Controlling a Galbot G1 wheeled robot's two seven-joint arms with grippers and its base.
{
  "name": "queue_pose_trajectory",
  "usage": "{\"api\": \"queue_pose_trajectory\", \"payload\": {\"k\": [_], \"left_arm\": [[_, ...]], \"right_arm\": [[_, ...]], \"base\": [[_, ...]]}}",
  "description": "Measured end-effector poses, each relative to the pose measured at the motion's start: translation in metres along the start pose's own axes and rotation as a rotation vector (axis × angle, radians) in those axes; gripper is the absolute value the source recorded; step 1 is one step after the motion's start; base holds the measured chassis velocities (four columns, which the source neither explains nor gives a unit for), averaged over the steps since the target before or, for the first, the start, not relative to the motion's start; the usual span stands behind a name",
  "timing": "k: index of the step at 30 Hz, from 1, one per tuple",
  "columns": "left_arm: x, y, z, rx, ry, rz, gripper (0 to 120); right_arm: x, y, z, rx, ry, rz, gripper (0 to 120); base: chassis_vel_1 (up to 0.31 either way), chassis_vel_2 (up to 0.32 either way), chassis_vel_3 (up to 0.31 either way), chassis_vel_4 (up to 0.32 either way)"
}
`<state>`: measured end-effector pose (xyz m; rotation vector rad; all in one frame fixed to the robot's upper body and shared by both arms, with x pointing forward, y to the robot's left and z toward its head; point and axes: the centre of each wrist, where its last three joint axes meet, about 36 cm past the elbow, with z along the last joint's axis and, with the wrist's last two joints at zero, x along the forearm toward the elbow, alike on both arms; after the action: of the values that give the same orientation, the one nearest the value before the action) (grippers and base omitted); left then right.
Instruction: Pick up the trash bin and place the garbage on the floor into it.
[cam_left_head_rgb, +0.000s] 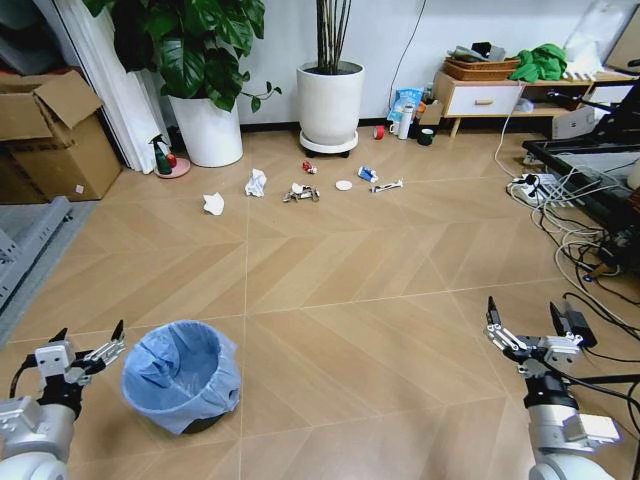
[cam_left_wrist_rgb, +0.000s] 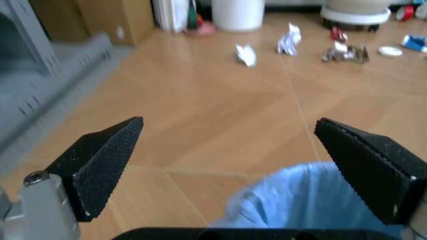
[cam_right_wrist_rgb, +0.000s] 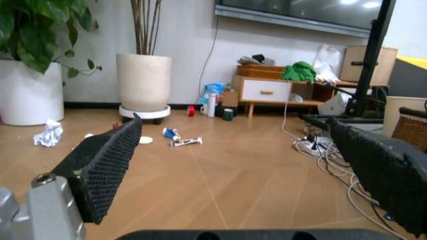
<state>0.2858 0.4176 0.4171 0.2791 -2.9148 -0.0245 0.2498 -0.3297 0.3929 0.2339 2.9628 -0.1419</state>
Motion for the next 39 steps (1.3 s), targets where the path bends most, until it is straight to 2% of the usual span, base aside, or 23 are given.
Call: {"api": "queue_pose_trajectory", "payload": {"k": [1,3,4,5,6,7,9,11,23,26,33,34,36,38,39], "left_arm": [[-0.005,0.001,-0.004,0.031,0.044,0.013,100],[-0.010,0.004,-0.007,0.032,0.116,0.019,100],[-0.010,0.004,-0.007,0.032,0.116,0.019,100],[-0.011,0.005,-0.008,0.027,0.170,0.017,100],[-0.011,0.006,-0.007,0.022,0.212,0.010,100],[-0.011,0.006,-0.007,0.022,0.212,0.010,100],[-0.012,0.008,-0.004,0.024,0.315,-0.009,100],[-0.014,0.008,-0.001,0.040,0.371,-0.020,100],[-0.033,0.007,0.010,0.081,0.466,-0.014,99],[-0.037,0.006,0.013,0.084,0.482,-0.019,92],[-0.042,0.002,0.014,0.095,0.501,-0.020,65],[-0.042,0.002,0.014,0.095,0.501,-0.020,65],[-0.043,0.000,0.012,0.115,0.501,-0.026,53],[-0.042,0.000,0.010,0.120,0.497,-0.025,50],[-0.042,0.001,0.007,0.120,0.493,-0.023,43]], "right_arm": [[0.000,-0.002,0.002,0.004,0.005,-0.001,100],[0.001,-0.003,0.004,0.007,0.014,-0.003,100],[0.001,-0.003,0.004,0.007,0.014,-0.003,100],[0.001,-0.003,0.005,0.008,0.017,-0.004,100],[0.001,-0.003,0.006,0.008,0.020,-0.004,100],[0.001,-0.003,0.006,0.008,0.020,-0.004,100],[0.001,-0.003,0.007,0.008,0.023,-0.003,100],[0.001,-0.004,0.009,0.008,0.026,-0.003,100],[0.000,-0.003,0.012,0.006,0.038,-0.001,100],[0.000,-0.003,0.013,0.006,0.041,-0.001,100],[0.000,-0.004,0.008,0.004,0.043,-0.005,100],[0.000,-0.004,0.008,0.004,0.043,-0.005,100],[-0.001,-0.008,0.000,-0.014,0.039,-0.005,100],[-0.002,-0.011,-0.003,-0.019,0.036,-0.002,100],[-0.004,-0.014,-0.007,-0.028,0.032,0.000,100]], "base": [[0.000,0.000,0.000,0.000],[0.000,0.000,0.000,0.000],[0.000,0.000,0.000,0.000],[0.000,0.000,0.000,0.000],[0.000,0.000,0.000,0.000],[0.000,0.000,0.000,0.000],[0.000,0.000,0.000,0.000],[0.000,0.000,0.000,0.000],[0.000,0.000,0.000,0.000],[0.000,0.000,0.000,0.000],[0.000,0.000,0.000,0.000],[0.000,0.000,0.000,0.000],[0.000,0.000,0.000,0.000],[0.000,0.000,0.000,0.000],[0.000,0.000,0.000,0.000]]}}
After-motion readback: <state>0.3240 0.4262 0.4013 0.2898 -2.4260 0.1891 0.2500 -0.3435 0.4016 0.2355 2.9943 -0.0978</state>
